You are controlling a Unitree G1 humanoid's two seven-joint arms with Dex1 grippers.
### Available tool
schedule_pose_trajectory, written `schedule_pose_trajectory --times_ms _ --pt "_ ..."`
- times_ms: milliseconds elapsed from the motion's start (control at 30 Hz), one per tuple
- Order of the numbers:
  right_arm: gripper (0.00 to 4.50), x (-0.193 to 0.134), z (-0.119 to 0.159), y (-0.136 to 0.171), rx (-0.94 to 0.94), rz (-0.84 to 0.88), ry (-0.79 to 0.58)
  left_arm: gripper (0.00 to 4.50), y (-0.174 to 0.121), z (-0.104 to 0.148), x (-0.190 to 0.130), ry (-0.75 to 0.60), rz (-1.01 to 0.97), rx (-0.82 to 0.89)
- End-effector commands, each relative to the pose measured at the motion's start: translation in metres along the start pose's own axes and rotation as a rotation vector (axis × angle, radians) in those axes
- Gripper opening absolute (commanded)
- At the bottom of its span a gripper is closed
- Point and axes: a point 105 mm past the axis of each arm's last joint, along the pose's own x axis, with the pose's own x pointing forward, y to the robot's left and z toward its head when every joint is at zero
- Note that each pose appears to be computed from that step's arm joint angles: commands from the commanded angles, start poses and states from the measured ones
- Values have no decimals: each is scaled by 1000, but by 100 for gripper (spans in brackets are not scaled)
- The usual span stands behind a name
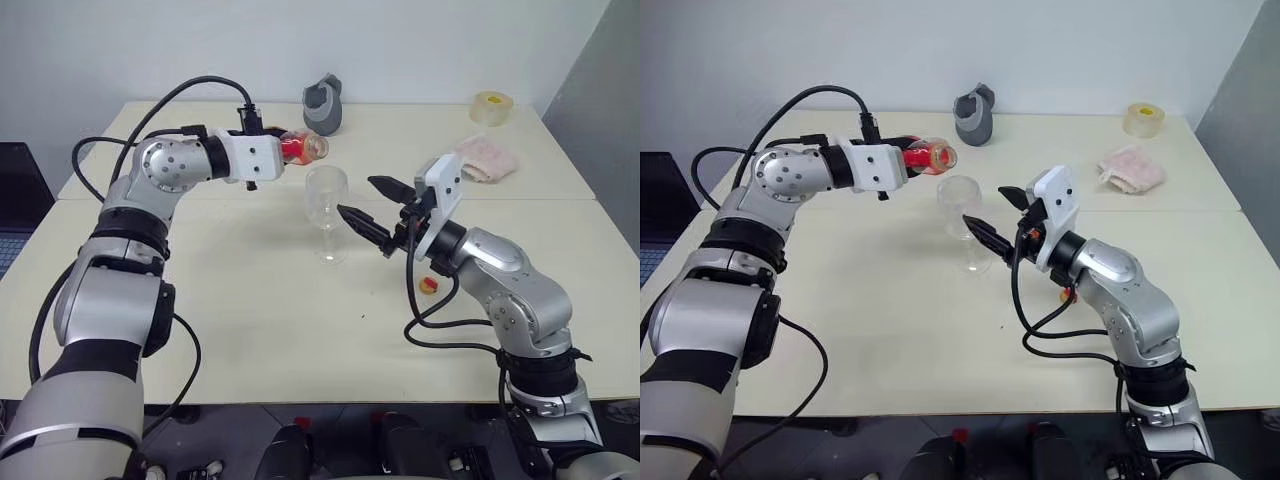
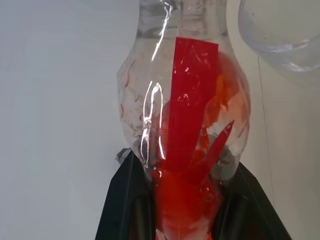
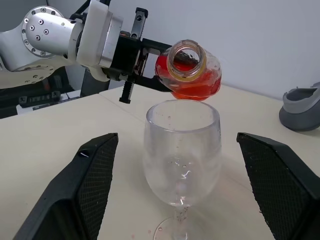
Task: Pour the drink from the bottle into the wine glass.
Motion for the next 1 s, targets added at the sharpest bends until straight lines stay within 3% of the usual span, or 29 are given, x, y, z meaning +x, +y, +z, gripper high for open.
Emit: schedule_pose_trajectory --times_ms 33,1000 --pt "407 0 10 6 -24 22 -45 89 26 7 -8 -7 55 88" --pt "407 2 10 7 -35 24 -58 89 42 9 -16 48 16 311"
